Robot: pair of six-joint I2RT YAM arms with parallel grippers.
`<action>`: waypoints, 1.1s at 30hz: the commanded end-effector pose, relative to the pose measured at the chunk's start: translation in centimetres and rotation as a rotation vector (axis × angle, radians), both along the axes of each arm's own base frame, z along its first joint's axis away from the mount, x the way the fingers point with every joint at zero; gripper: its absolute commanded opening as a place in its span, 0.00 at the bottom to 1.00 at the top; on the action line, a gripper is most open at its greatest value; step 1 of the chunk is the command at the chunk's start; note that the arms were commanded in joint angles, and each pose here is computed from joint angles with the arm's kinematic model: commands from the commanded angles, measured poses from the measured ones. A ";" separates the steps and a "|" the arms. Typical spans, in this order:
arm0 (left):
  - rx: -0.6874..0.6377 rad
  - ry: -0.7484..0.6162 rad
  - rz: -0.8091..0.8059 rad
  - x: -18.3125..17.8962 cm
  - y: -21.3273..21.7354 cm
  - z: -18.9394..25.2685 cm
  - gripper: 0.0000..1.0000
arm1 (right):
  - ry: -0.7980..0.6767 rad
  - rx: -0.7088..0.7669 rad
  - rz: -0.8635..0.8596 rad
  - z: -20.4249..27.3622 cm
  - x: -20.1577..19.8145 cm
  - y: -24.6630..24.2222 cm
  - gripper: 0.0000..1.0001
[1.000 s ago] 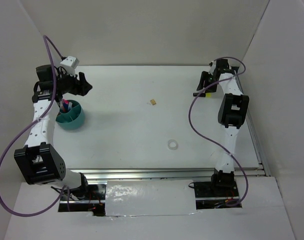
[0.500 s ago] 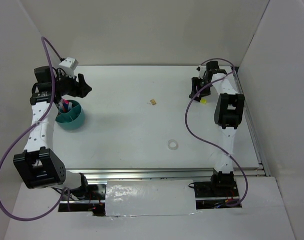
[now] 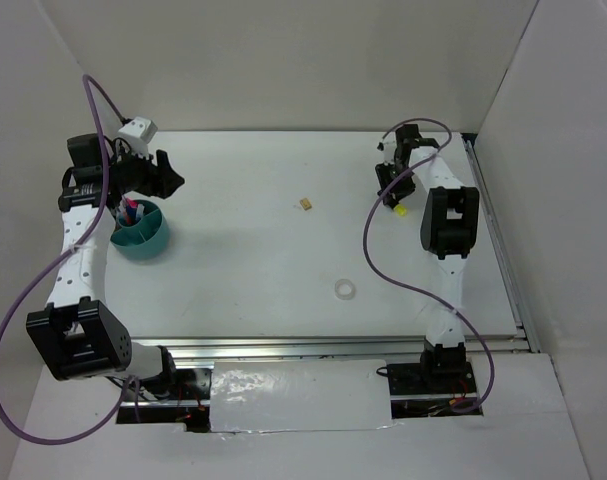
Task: Sort the stationery into containers
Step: Pick up the pen from the center of the board.
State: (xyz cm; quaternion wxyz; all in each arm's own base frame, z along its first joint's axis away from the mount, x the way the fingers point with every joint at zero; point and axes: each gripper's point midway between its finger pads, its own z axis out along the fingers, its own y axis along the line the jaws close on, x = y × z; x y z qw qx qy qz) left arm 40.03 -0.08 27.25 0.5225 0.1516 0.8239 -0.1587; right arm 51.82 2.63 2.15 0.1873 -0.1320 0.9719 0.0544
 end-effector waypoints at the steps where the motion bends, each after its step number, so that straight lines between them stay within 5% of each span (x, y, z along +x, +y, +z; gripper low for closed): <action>1: 0.015 -0.072 -0.059 -0.7 -0.8 2.0 0.72 | 0.100 -0.088 0.055 -1.3 -1.9 0.5 0.48; 3: 0.017 -0.079 -0.078 -0.7 -1.0 2.1 0.71 | 0.112 -0.119 0.071 -1.8 -1.9 0.6 0.43; 9: 0.027 -0.108 -0.215 -1.8 -3.1 2.2 0.70 | 0.083 -0.154 0.104 -0.6 -2.0 1.6 0.00; 17: 0.203 -0.359 -0.488 -5.4 -9.0 3.4 0.70 | 0.044 0.258 0.155 9.8 -6.2 11.3 0.00; 26: 0.547 -0.553 -1.000 -13.4 -20.7 -1.9 0.68 | 0.324 0.625 0.096 12.3 -14.6 20.7 0.00; 33: 0.674 -0.715 -1.203 -16.6 -25.5 -4.8 0.64 | 0.393 0.618 -0.025 12.5 -18.8 23.6 0.00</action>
